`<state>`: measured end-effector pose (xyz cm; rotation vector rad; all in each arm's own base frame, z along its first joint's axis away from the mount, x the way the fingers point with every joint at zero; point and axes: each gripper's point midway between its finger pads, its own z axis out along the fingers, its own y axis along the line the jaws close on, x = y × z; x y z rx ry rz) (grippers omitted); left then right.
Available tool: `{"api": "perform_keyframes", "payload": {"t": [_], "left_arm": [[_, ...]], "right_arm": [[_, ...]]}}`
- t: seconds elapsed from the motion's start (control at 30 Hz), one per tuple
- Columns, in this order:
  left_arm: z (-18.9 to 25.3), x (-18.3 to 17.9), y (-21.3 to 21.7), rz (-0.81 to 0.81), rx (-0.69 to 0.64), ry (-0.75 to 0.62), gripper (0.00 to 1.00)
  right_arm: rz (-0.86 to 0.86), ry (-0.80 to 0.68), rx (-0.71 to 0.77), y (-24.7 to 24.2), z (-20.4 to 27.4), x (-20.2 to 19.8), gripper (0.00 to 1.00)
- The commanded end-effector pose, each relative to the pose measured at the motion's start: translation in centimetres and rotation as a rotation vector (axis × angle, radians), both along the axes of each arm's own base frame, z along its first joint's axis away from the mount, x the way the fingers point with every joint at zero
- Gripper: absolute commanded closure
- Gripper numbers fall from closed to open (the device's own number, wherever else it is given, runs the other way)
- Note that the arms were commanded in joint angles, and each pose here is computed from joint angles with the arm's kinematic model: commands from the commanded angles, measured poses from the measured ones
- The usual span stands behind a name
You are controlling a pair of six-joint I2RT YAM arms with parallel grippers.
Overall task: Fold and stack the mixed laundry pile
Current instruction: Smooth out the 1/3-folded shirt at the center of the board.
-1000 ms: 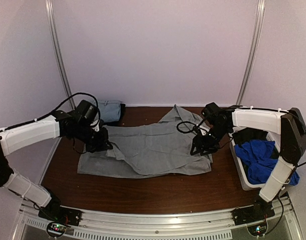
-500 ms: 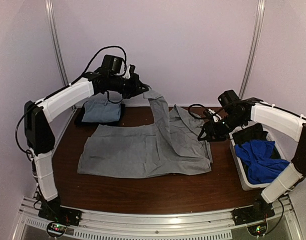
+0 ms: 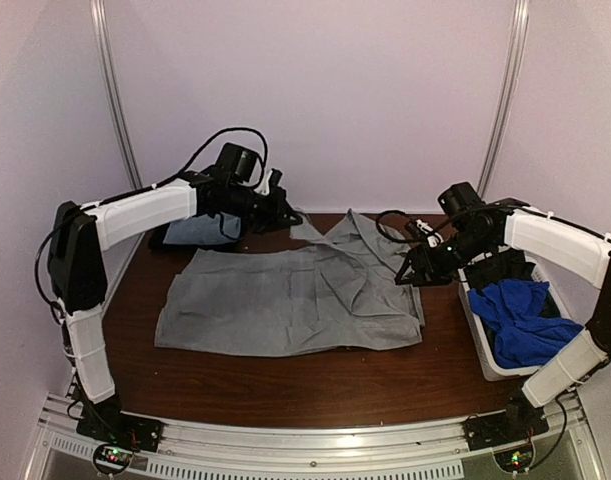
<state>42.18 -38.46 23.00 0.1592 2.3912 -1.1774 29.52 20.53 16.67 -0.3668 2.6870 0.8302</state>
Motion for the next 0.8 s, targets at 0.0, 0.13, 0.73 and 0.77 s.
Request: {"api": "perform_keyframes", "payload": {"t": [0.0, 0.13, 0.73, 0.77], "left_arm": [[-0.5, -3.8, 5.5, 0.018, 0.085, 0.007, 1.00], [-4.2, -6.4, 11.8, 0.100, 0.191, 0.086, 1.00], [-13.7, -8.4, 22.7, 0.260, 0.577, 0.240, 0.61], [-13.6, -8.5, 23.5, 0.285, 0.589, 0.246, 0.54]], "right_arm": [[0.007, 0.037, 0.021, 0.0, -1.1, -0.9, 0.42], [-0.007, 0.076, 0.007, -0.3, -2.5, -1.6, 0.43], [-0.093, 0.241, -0.180, -3.2, -9.1, -4.1, 0.48], [-0.097, 0.243, -0.193, -3.6, -8.9, -4.4, 0.48]]}}
